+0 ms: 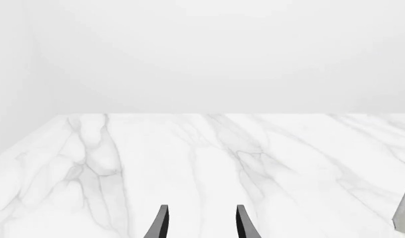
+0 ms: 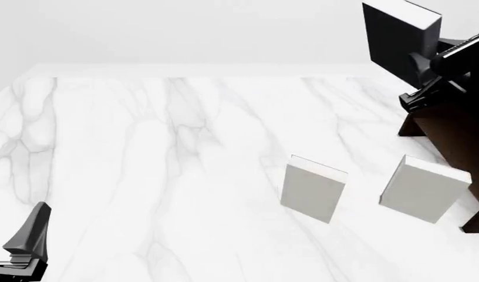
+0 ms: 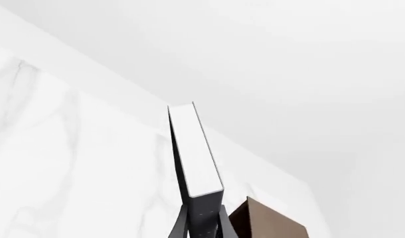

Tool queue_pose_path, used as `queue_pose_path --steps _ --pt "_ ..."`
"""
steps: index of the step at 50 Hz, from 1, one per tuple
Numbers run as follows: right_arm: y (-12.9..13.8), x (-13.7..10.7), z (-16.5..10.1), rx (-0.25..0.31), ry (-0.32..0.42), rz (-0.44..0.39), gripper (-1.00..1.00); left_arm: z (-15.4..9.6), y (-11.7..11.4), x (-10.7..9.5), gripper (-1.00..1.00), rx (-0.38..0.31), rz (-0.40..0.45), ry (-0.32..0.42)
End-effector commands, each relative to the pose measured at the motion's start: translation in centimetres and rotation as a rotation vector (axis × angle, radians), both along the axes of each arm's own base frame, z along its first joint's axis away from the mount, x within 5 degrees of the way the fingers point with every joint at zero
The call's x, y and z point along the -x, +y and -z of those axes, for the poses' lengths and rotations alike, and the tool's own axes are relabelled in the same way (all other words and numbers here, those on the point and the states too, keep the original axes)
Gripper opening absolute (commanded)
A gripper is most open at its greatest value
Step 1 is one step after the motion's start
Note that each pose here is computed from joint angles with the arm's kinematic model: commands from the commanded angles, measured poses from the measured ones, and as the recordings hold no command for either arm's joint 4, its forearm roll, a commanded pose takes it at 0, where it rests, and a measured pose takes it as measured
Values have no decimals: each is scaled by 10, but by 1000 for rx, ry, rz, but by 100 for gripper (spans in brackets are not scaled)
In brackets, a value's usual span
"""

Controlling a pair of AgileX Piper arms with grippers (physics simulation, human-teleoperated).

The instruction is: Pick up the book on the left and place it on top of the shelf.

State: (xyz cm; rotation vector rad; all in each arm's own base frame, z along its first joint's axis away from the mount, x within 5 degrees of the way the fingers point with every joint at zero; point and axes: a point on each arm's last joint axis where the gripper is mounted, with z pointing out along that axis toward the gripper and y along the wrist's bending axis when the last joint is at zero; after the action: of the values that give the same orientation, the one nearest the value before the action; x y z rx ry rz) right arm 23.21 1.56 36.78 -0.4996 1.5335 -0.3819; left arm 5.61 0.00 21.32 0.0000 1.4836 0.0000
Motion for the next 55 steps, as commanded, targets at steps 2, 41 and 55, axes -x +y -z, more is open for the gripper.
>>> queue_pose_path --steps 2,41,55 --pt "-12 14 -13 -21 -36 51 -100 0 0 0 100 0 0 0" --pt "-39 34 -26 57 -44 184 -100 0 0 0 100 0 0 0" --pt "-48 44 -27 79 -41 240 -100 0 0 0 100 0 0 0"
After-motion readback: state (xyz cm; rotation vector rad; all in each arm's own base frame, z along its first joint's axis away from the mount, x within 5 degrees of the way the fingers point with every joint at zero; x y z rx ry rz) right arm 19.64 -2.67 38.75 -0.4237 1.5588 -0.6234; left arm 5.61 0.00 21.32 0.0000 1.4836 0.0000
